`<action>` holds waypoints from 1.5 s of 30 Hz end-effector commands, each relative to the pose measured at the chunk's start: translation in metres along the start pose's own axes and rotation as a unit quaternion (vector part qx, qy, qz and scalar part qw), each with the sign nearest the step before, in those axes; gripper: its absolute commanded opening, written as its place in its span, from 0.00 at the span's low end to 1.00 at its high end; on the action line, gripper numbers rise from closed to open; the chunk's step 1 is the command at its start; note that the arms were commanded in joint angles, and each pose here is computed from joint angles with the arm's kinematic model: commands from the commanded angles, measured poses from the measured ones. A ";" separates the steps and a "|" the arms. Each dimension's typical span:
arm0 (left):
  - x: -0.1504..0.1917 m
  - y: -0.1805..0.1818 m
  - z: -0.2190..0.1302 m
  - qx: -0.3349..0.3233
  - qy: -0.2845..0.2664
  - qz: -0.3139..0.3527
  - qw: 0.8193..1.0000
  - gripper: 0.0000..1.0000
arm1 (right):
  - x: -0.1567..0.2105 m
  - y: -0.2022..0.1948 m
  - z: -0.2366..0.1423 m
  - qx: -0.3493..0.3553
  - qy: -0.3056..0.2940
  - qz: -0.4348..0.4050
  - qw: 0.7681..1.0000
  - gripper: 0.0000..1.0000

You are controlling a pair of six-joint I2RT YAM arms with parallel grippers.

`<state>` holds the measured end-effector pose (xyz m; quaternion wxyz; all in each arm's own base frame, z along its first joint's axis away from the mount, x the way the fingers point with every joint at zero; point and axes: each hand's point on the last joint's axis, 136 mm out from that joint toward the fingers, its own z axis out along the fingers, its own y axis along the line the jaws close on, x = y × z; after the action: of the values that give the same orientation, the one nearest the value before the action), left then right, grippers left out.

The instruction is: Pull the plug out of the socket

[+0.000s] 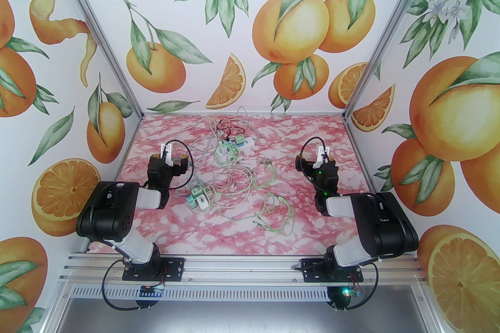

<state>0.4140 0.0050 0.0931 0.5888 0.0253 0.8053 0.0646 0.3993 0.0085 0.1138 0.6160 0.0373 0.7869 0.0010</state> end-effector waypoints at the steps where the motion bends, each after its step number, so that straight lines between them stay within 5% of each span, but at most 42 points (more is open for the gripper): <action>1: -0.012 0.000 -0.001 0.004 -0.022 0.000 1.000 1.00 | -0.002 0.004 0.003 -0.010 0.000 -0.006 1.000 1.00; 21: -0.012 0.000 -0.002 0.003 -0.024 -0.001 1.000 1.00 | -0.001 0.004 0.003 -0.009 0.001 -0.006 1.000 1.00; 30: -0.078 0.026 -0.009 -0.042 0.072 -0.058 0.995 1.00 | -0.033 -0.018 -0.021 0.066 -0.029 0.009 0.997 1.00; 36: -0.124 0.028 -0.029 -0.032 0.127 -0.152 0.980 1.00 | -0.066 -0.054 -0.048 0.171 -0.003 0.197 0.965 1.00; 45: -0.131 -0.003 -0.062 0.055 0.163 -0.222 0.960 1.00 | -0.086 -0.012 -0.044 0.025 0.027 0.301 0.953 1.00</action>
<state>0.4177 -0.0047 0.2407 0.4864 -0.1200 0.8632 -0.0635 0.3768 -0.0280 0.2191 0.6079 0.2821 0.7340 0.1103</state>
